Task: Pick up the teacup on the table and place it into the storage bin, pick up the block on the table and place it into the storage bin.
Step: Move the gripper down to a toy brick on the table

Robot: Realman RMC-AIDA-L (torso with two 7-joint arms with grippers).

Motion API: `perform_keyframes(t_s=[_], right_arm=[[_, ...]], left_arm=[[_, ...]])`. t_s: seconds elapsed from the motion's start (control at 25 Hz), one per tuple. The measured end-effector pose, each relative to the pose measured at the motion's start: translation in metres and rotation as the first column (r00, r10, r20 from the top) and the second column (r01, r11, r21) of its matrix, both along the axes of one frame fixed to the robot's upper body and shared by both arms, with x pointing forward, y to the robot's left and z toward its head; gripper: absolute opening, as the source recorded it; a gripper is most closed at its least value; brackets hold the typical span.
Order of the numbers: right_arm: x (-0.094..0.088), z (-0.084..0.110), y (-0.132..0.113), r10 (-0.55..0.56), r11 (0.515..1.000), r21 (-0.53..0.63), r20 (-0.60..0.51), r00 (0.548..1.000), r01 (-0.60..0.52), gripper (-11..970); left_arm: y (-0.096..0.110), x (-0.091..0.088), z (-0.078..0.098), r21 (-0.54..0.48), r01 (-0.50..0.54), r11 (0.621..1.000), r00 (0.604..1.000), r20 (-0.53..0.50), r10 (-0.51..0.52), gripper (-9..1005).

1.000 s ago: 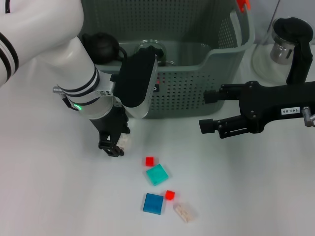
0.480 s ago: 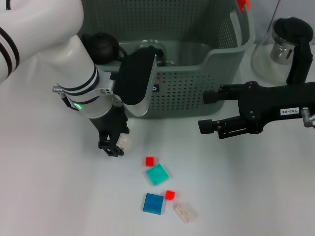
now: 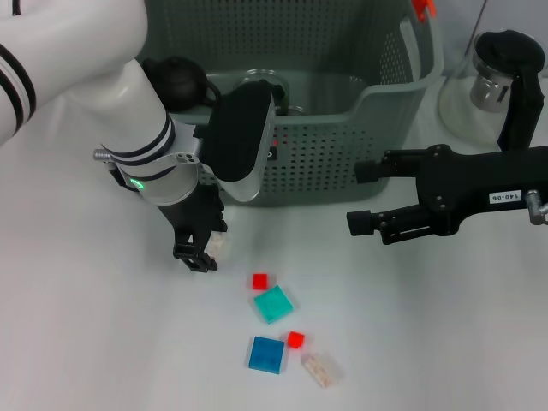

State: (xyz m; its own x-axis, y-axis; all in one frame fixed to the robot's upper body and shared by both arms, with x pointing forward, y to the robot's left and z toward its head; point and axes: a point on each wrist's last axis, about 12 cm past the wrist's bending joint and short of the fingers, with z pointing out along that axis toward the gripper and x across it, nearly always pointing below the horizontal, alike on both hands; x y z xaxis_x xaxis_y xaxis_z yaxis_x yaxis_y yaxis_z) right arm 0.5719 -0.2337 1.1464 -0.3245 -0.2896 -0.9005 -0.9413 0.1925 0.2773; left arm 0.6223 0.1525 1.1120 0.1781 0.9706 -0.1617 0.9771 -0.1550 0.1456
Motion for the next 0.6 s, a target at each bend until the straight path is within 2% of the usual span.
perform_keyframes(t_s=[0.6], right_arm=[[-0.0002, -0.0013, 0.0005, -0.004, 1.000, 0.004, -0.003, 1.000, 0.004, 942]], left_arm=[[0.0002, 0.0001, -0.0007, 0.002, 0.002, 1.000, 1.000, 0.001, -0.002, 593]])
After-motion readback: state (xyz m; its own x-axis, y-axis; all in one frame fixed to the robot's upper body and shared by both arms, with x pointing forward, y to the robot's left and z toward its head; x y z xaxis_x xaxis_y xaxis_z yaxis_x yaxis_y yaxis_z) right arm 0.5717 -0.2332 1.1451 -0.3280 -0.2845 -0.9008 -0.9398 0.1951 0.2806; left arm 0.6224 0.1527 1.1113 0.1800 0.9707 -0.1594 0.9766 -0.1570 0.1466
